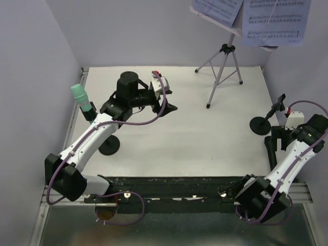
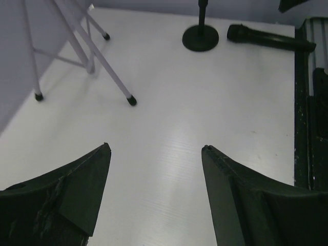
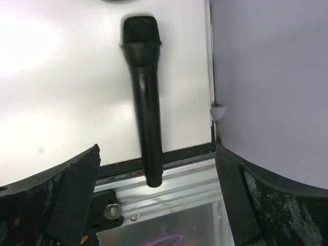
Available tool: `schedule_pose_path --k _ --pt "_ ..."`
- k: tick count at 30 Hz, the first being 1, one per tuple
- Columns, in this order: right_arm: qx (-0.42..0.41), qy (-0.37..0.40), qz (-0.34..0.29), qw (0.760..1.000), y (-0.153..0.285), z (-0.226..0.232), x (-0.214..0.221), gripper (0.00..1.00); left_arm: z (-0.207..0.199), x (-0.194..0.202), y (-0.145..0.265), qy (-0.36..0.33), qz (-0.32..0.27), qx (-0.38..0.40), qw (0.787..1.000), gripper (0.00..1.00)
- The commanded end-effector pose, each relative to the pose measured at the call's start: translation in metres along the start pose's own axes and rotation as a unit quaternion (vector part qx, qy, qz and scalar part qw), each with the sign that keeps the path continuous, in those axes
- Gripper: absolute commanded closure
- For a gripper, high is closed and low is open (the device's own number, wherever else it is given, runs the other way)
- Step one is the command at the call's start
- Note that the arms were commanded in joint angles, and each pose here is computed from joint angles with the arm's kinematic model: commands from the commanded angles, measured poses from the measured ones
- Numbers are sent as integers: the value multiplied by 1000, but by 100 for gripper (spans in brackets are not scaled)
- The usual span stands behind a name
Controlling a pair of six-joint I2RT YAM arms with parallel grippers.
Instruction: Pack up the instrument practice props
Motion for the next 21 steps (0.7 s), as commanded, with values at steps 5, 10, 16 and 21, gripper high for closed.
schedule_pose_path --k 5,10,16,21 --pt "-257 73 -169 949 129 105 -49 1 -11 -188 90 -169 -123 -43 977 13" --pt "-364 209 -270 867 203 175 -48 1 -6 -239 143 -212 -113 -132 962 7" --pt "-454 243 -273 812 266 213 -49 0 25 -226 226 -166 1 -322 932 5" --pt "-470 314 -283 775 294 233 -74 1 0 -171 265 -82 107 -367 921 1"
Point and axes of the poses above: each gripper's point midway between its finger pads, its own y axis back along the fingers, its own z axis along the line the jaws close on, x = y × z, the point moved 1 cm from there along y, back along the fingers, and after that the axes turned 10 degrees about -y, right-handed, at the moved point
